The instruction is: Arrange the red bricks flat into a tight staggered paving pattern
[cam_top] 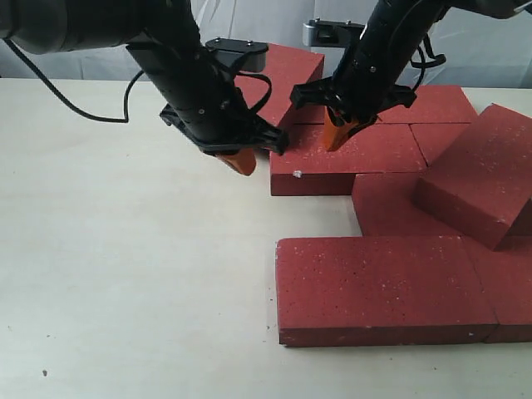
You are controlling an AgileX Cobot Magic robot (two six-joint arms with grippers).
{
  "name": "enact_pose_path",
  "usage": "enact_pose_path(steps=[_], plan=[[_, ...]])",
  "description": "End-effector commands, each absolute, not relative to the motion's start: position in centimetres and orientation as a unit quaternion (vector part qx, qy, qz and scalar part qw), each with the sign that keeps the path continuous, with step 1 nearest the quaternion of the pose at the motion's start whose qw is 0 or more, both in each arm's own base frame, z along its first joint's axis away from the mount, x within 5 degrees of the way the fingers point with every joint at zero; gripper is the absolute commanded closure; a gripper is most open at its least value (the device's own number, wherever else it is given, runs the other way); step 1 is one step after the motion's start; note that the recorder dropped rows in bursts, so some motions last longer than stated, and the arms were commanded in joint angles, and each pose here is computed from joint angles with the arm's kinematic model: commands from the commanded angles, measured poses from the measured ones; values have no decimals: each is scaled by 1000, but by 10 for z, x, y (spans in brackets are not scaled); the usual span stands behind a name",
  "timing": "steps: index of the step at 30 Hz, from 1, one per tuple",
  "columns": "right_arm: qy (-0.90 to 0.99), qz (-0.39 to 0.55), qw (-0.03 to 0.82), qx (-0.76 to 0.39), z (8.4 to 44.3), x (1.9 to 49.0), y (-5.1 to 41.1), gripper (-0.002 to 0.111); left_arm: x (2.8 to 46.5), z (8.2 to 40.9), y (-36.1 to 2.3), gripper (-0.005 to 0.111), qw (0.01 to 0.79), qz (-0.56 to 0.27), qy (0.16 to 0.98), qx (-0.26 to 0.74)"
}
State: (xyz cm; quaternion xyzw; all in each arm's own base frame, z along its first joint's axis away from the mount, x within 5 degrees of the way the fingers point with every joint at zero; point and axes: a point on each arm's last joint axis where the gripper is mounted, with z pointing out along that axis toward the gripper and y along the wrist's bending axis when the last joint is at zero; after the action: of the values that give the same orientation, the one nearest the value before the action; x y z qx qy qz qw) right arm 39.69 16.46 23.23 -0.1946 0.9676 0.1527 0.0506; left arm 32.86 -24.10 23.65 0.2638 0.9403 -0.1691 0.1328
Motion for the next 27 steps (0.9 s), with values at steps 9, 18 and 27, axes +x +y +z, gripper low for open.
enact_pose_path(steps=[9,18,27], plan=[[962,152,93,-208,267,390,152,109,297,258,-268,107,166,-164,915,328],[974,138,127,-129,284,406,76,109,280,259,-290,107,177,-167,892,381],[979,132,151,-46,285,415,9,109,270,261,-303,107,192,-183,882,390]])
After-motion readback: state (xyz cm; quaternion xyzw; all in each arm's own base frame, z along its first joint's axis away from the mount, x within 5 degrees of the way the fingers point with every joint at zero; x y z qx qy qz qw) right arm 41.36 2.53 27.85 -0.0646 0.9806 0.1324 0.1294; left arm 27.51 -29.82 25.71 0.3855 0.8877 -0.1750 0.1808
